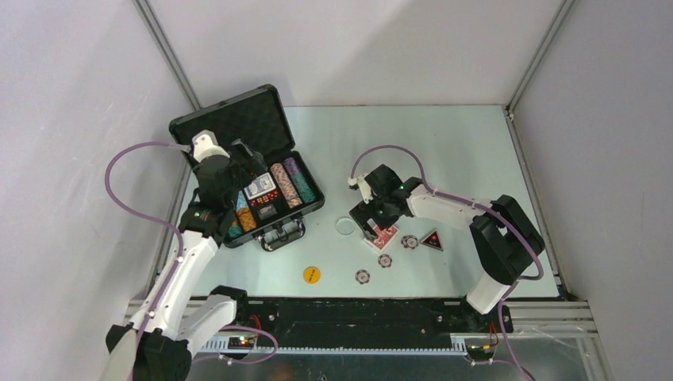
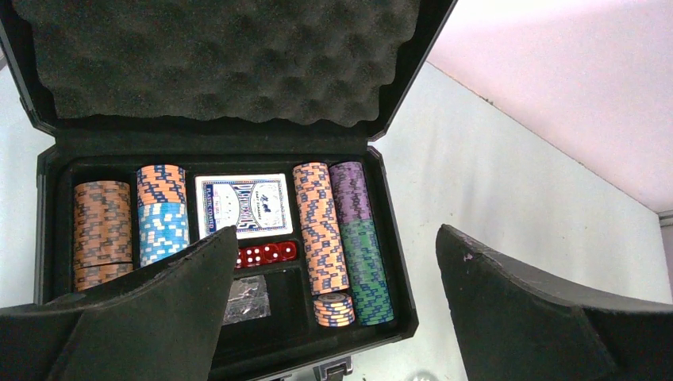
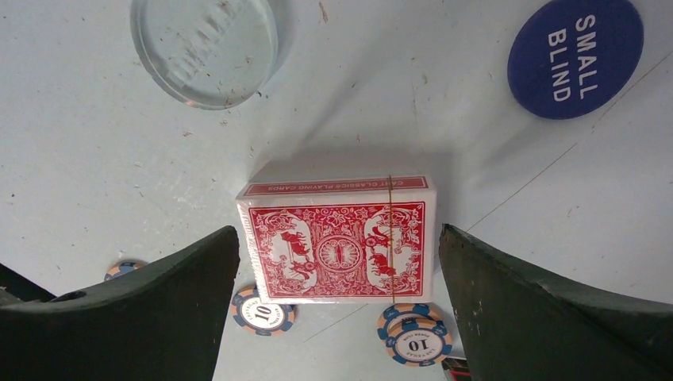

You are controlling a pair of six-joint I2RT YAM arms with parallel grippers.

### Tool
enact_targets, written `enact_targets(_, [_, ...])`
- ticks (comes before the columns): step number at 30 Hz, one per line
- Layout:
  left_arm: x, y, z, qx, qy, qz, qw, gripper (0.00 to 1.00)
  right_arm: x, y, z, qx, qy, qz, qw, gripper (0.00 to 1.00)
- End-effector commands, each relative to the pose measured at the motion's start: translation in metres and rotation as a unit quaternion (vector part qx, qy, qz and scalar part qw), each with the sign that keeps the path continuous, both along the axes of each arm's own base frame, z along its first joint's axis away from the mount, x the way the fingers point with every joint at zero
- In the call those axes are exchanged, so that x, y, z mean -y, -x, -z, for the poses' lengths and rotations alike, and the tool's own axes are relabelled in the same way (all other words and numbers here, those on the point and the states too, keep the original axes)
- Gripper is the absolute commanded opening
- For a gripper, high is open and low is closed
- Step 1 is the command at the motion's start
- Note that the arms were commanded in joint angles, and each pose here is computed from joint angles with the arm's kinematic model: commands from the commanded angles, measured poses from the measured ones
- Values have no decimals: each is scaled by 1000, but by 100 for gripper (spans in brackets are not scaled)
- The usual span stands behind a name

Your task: Pack up texas hold em set

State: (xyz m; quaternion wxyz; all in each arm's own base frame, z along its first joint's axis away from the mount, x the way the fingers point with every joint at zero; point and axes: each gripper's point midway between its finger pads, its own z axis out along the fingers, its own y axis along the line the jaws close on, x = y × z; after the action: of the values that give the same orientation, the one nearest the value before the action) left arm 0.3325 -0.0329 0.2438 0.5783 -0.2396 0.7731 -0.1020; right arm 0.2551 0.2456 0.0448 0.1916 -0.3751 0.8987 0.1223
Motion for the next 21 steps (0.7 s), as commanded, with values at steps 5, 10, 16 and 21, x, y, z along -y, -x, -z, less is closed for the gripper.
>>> enact_targets(5, [4, -1, -15, 20, 1, 12, 1000, 100, 8, -17, -7, 24, 13, 96, 995, 99])
enact_targets(10, [4, 0, -16, 23, 4, 13, 1000, 100, 9, -31, -29, 47, -21, 218, 975, 99])
enact_targets(16, [7, 2, -18, 26, 11, 19, 999, 100, 28, -36, -38, 15, -53, 465, 883, 100])
enact_targets(21, [9, 3, -17, 26, 15, 25, 999, 100, 18, -33, -46, 5, -98, 562, 821, 99])
